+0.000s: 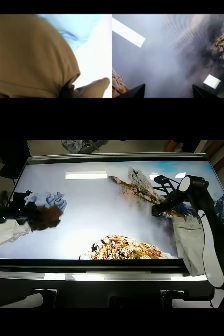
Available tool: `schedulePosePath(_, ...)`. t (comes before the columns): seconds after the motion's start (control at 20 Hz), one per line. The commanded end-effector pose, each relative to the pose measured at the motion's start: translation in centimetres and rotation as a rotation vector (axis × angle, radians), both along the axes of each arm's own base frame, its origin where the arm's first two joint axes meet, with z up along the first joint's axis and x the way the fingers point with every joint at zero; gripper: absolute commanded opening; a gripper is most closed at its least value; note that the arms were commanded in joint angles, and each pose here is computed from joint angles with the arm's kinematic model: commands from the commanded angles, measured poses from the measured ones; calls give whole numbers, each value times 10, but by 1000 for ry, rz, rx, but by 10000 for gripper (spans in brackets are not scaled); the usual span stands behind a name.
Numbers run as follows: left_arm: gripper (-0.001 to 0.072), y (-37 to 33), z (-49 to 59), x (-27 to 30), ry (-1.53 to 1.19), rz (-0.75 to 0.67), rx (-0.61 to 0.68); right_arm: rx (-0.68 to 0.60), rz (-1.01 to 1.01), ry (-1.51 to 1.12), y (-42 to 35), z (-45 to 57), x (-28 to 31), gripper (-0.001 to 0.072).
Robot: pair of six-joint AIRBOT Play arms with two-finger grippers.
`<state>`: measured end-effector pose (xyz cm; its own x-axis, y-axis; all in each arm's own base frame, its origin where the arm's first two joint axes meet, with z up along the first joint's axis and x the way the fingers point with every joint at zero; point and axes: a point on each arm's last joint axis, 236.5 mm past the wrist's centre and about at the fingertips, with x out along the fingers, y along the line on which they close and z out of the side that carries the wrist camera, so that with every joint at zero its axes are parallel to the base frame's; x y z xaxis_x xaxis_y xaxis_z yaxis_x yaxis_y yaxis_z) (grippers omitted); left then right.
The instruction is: Fold the shirts.
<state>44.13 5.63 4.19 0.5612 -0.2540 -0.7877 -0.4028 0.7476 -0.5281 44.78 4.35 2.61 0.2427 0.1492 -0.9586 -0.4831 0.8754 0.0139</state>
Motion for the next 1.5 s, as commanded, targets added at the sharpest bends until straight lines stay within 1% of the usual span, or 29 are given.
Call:
schedulePosePath(0.0,35,-64,148,-4,-368,-145,21,-86,12,-71,-19,34,-6,668)
schedulePosePath(0.15,33,-163,236,-65,-579,-341,-9,-93,5,-203,-21,91,-18,669)
schedulePosePath(0.25,34,-227,256,-107,-618,-493,-84,-92,1,-289,-22,130,-32,669)
schedulePosePath(0.35,34,-284,252,-140,-603,-662,-139,-102,-1,-334,-24,160,-56,671)
schedulePosePath(0.5,35,-355,187,-175,-444,-881,-162,-160,-15,-308,-39,182,-102,673)
schedulePosePath(0.65,35,-399,74,-202,-198,-1066,-100,-194,-26,-238,-49,184,-136,673)
schedulePosePath(0.75,35,-415,3,-223,-62,-1237,-31,-192,-26,-219,-48,182,-140,673)
schedulePosePath(0.8,35,-419,-26,-233,16,-1299,-13,-189,-33,-225,-48,181,-138,673)
schedulePosePath(0.85,39,-419,-54,-239,110,-1328,-6,-183,-49,-234,-48,181,-135,673)
schedulePosePath(0.9,236,-419,-69,-239,173,-1332,-7,-177,-59,-242,-47,180,-132,673)
schedulePosePath(0.95,664,-416,-76,-237,239,-1318,-17,-173,-68,-247,-47,177,-129,673)
schedulePosePath(1.0,705,-410,-73,-231,272,-1318,-17,-167,-75,-253,-47,174,-125,673)
schedulePosePath(1.1,705,-385,-51,-208,275,-1309,19,-153,-67,-256,-43,160,-117,700)
schedulePosePath(1.2,706,-343,-23,-179,252,-1243,107,-108,-35,-206,-30,130,-114,712)
schedulePosePath(1.25,706,-321,-11,-169,237,-1193,136,-61,7,-154,-16,107,-115,712)
schedulePosePath(1.35,707,-294,1,-168,233,-1113,128,109,98,-34,28,60,-123,713)
schedulePosePath(1.45,706,-277,-19,-194,308,-1097,115,290,181,88,69,24,-138,715)
